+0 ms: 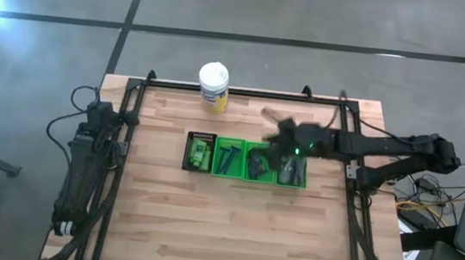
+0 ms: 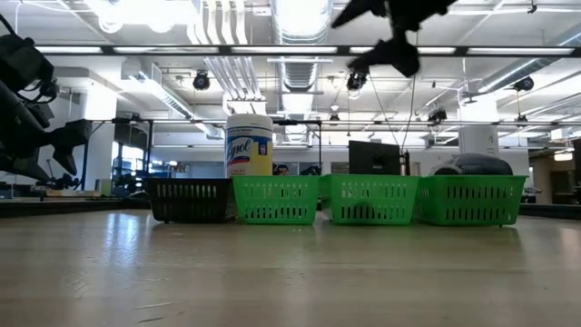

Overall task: Pick & Place Travel size toiletries
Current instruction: Return to Home Position

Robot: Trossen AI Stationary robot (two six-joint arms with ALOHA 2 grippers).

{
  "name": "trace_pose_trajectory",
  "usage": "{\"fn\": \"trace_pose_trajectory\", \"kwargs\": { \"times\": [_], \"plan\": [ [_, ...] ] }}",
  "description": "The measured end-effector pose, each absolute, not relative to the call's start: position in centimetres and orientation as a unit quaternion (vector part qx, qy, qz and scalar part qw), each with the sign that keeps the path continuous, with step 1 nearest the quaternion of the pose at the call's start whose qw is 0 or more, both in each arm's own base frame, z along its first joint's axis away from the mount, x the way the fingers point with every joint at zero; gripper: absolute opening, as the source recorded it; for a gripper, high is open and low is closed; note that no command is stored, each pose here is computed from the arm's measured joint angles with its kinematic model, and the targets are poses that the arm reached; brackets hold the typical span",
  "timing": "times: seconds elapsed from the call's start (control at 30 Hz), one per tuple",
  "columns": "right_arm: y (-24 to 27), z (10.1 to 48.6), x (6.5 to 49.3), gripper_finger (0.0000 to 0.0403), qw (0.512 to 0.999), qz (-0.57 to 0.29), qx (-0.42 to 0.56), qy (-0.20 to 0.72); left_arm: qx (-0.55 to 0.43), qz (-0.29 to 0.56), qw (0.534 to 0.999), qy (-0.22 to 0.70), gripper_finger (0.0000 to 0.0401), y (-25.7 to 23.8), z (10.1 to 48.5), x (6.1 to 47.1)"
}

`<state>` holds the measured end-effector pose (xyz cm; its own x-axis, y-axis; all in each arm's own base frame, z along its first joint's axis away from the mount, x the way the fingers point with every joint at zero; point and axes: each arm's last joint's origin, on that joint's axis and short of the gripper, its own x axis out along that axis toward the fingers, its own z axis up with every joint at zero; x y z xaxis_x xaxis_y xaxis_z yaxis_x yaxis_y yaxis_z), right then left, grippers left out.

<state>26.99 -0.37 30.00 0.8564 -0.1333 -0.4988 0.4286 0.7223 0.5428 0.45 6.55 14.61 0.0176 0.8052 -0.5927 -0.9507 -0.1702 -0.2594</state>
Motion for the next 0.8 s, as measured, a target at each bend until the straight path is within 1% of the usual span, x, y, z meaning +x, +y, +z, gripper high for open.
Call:
{"fn": "trace_pose_trajectory", "kwargs": {
  "times": [0.1,0.23,0.4,0.53,0.63,0.73,0.8],
  "plan": [
    [-1.2,31.8,26.8,0.0305,0.943,-0.137,0.273,0.132,-0.326,0.692,0.634,0.112,0.0229,6.6,14.6,0.5],
    [-1.3,33.7,25.9,0.0287,0.969,-0.113,0.206,0.079,-0.326,0.692,0.634,0.113,0.0229,6.6,14.6,0.5],
    [-1.3,35.3,25.0,0.0269,0.975,-0.110,0.185,0.055,-0.326,0.692,0.634,0.113,0.0229,6.6,14.6,0.5],
    [-1.2,36.0,23.3,0.0258,0.985,-0.096,0.132,0.050,-0.326,0.692,0.634,0.113,0.0229,6.6,14.6,0.5],
    [-1.8,35.2,21.3,0.0249,0.995,-0.069,0.056,0.043,-0.326,0.692,0.634,0.113,0.0229,6.6,14.6,0.5],
    [-3.6,35.0,18.0,0.0240,0.998,0.005,0.007,-0.057,-0.327,0.692,0.634,0.114,0.0229,6.6,14.6,0.5],
    [-4.6,35.3,15.3,0.0235,0.988,0.043,-0.051,-0.138,-0.327,0.692,0.634,0.114,0.0229,6.6,14.6,0.5]
  ]
}}
